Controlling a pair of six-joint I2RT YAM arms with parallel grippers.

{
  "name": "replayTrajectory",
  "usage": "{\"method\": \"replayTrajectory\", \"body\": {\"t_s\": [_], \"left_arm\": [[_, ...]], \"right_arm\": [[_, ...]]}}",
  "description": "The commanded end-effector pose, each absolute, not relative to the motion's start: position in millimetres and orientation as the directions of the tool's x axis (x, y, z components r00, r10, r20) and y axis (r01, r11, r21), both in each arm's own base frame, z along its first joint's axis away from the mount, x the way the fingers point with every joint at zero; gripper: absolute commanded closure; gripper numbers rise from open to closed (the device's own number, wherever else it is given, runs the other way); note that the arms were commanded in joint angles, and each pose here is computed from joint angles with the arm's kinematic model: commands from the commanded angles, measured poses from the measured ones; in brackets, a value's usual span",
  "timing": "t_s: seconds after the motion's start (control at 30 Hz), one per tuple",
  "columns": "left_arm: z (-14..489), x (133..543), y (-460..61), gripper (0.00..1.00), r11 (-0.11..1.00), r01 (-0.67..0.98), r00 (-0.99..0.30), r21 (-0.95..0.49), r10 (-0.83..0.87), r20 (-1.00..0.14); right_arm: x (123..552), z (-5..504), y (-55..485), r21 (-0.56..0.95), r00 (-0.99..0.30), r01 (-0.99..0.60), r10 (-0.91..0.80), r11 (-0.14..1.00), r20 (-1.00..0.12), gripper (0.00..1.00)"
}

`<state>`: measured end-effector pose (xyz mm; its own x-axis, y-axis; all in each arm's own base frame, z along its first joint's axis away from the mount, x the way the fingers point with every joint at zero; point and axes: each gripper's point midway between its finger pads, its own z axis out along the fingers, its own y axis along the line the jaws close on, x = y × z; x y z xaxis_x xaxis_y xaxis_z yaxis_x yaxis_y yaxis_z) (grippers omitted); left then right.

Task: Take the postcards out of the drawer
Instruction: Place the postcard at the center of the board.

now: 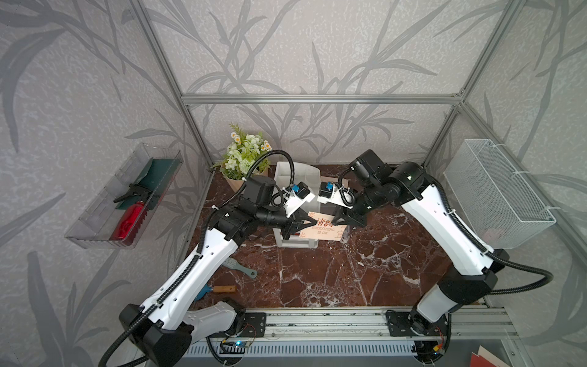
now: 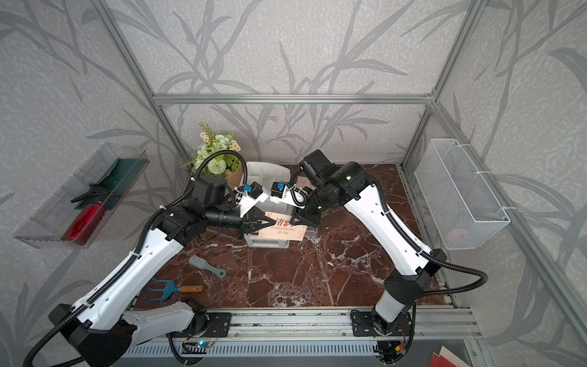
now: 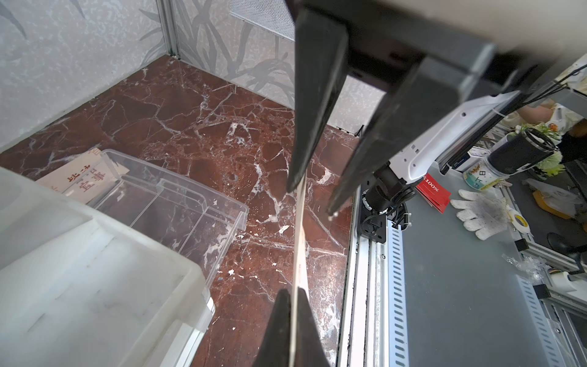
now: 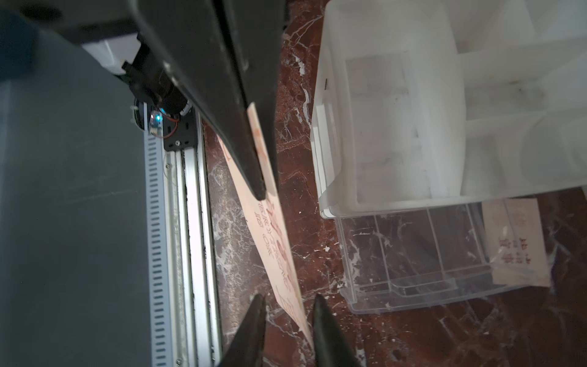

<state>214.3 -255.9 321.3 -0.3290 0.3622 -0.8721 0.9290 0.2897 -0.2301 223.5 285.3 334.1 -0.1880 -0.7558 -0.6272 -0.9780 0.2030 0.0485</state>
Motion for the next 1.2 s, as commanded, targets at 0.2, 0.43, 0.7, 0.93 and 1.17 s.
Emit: {"method": "replayTrajectory", "body": {"t_s": [0.2, 0.43, 0.7, 0.93, 1.17], "left_arm": [[357, 265, -254, 1.00, 0.498, 0.844, -0.326, -0.201, 0.176, -0.929], [377, 294, -263, 1.00, 0.535, 0.804, -0.346, -0.259, 0.068, -0.936], [398, 287, -274, 1.00, 0.449, 0.849, -0.310, -0.277, -0.001, -0.951], [397, 289, -276, 1.00, 0.436, 0.852, -0.317, -0.290, -0.011, -0.948], [396, 290, -282, 1.00, 0.406, 0.867, -0.311, -0.290, -0.016, -0.950]], "right_arm": [[283, 388, 243, 0.196, -0.411, -0.854, -0.396, 0.481, -0.821, 0.52], [314, 389, 223, 0.438, -0.540, -0.758, -0.089, 0.484, -0.837, 0.42], [327, 372, 231, 0.544, -0.595, -0.727, 0.012, 0.418, -0.804, 0.39], [331, 376, 241, 0.588, -0.609, -0.737, 0.050, 0.334, -0.791, 0.39], [327, 380, 244, 0.602, -0.614, -0.747, 0.056, 0.280, -0.787, 0.45]]}}
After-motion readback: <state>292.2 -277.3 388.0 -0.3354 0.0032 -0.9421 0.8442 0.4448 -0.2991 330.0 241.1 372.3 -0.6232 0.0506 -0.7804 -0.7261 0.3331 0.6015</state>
